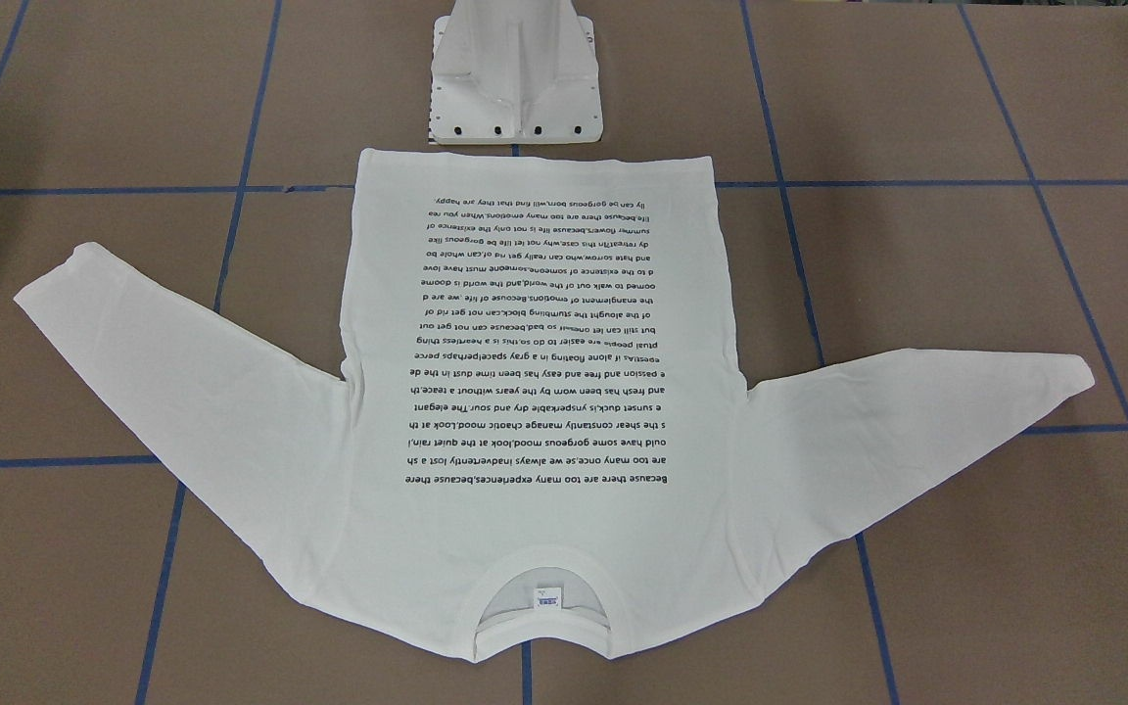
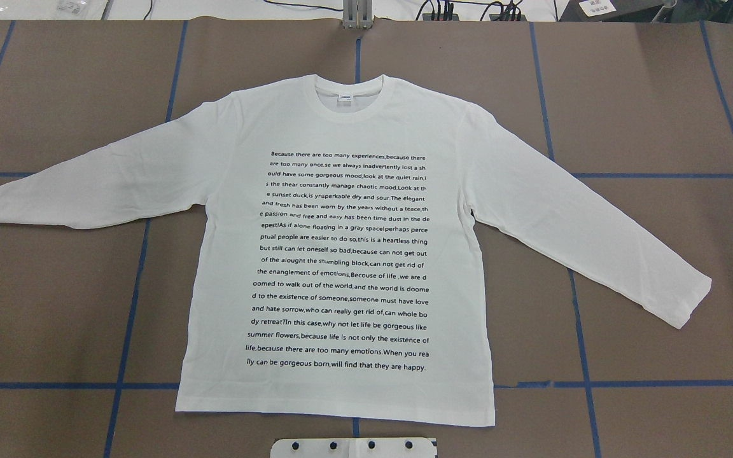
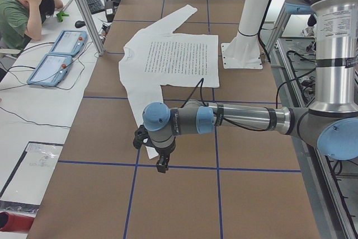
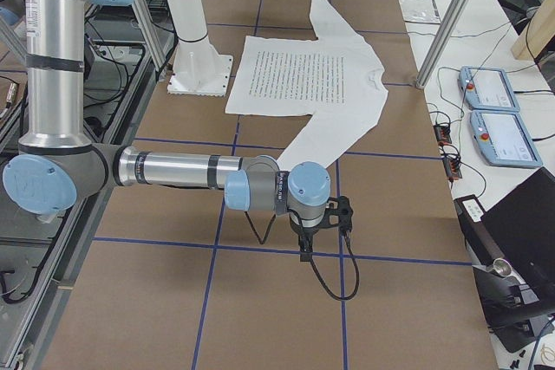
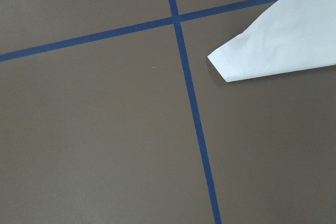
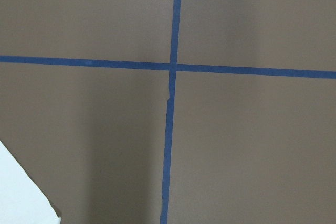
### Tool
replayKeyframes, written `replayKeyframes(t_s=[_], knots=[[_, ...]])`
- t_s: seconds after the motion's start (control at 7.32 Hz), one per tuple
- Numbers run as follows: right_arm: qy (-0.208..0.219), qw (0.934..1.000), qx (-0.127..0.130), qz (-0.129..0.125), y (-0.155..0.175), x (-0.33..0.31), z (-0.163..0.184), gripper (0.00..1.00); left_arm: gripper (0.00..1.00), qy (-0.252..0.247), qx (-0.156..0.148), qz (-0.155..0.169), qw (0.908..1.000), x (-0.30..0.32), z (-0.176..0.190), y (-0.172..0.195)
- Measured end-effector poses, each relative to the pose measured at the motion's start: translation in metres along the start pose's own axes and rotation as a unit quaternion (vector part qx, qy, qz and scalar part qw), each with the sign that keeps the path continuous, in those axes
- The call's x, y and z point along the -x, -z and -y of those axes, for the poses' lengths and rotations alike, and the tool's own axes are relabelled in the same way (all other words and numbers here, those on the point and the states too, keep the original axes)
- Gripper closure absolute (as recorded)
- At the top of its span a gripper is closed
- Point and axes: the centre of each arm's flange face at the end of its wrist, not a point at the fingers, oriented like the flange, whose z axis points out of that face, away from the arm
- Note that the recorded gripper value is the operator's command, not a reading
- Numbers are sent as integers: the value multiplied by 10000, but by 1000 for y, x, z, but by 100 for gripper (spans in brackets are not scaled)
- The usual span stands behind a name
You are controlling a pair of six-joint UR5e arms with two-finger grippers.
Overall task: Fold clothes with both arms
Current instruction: 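Move the right gripper toward the sleeve nearest it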
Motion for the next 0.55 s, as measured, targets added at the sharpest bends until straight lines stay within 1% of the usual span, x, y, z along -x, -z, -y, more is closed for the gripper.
replayKeyframes(t_s=[0.41,0.55], knots=[[1,10000,-28,18,-1,2,1,0,0,-31,-29,18,10000,-1,3,2],[46,10000,-14,31,-3,6,3,0,0,-93,-108,45,9999,-4,7,6]])
